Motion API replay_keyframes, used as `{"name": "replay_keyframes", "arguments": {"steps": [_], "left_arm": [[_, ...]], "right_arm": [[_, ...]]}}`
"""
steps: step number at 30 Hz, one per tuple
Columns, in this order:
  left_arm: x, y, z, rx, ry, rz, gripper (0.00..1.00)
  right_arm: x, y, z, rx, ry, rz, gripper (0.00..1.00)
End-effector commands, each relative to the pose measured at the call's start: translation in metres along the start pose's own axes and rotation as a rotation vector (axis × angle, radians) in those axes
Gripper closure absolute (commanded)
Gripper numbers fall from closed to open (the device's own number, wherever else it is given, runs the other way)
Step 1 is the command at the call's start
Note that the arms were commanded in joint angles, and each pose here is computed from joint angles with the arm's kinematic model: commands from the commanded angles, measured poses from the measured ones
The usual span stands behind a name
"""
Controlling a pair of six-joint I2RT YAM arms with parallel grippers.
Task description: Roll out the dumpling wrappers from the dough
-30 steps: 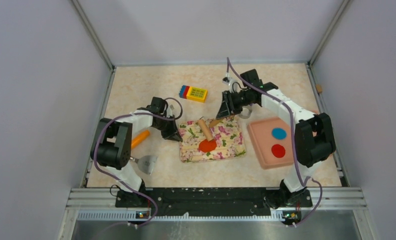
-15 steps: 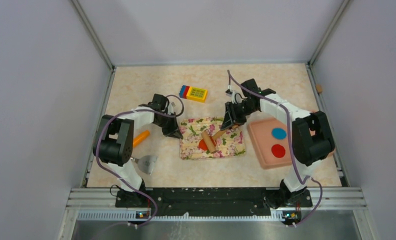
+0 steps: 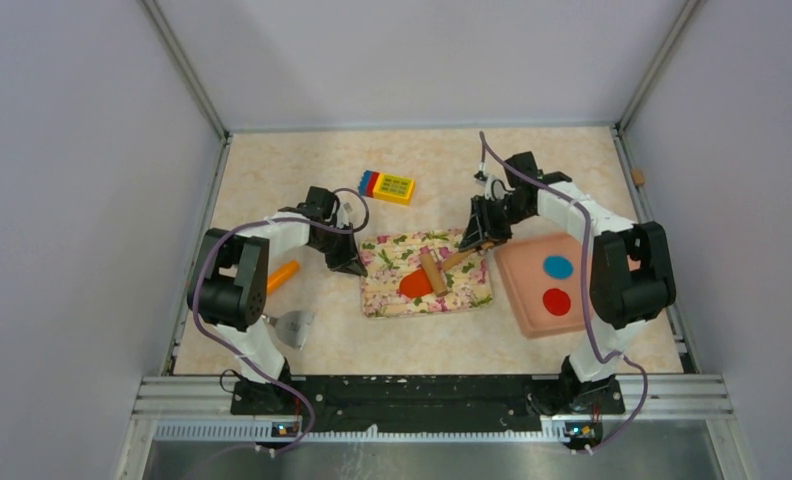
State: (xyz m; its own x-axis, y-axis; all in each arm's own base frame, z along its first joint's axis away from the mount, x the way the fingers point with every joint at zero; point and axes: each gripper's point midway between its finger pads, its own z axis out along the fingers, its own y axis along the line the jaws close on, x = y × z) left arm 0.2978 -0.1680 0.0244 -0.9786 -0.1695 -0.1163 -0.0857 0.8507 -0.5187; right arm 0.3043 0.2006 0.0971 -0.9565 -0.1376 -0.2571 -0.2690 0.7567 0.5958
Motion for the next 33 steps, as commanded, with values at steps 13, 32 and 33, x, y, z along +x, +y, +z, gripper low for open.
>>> {"name": "replay_keyframes", "arguments": {"steps": [13,32,33], "left_arm": [[-0.025,0.006,-0.006,-0.046,-0.089,0.041,1.00],[-0.033,-0.008,-0.006,0.033,-0.077,0.076,1.00],[-0.033,-0.008,-0.006,0.037,-0.074,0.076,1.00]], "right_arm": [[-0.031,-0.048,-0.034,0.243,-0.132,-0.135,1.00],[0.030,0.151,-0.051,0.118,-0.019,-1.992,1.00],[0.036,0.151,-0.047,0.101,0.007,-2.045,1.00]]}}
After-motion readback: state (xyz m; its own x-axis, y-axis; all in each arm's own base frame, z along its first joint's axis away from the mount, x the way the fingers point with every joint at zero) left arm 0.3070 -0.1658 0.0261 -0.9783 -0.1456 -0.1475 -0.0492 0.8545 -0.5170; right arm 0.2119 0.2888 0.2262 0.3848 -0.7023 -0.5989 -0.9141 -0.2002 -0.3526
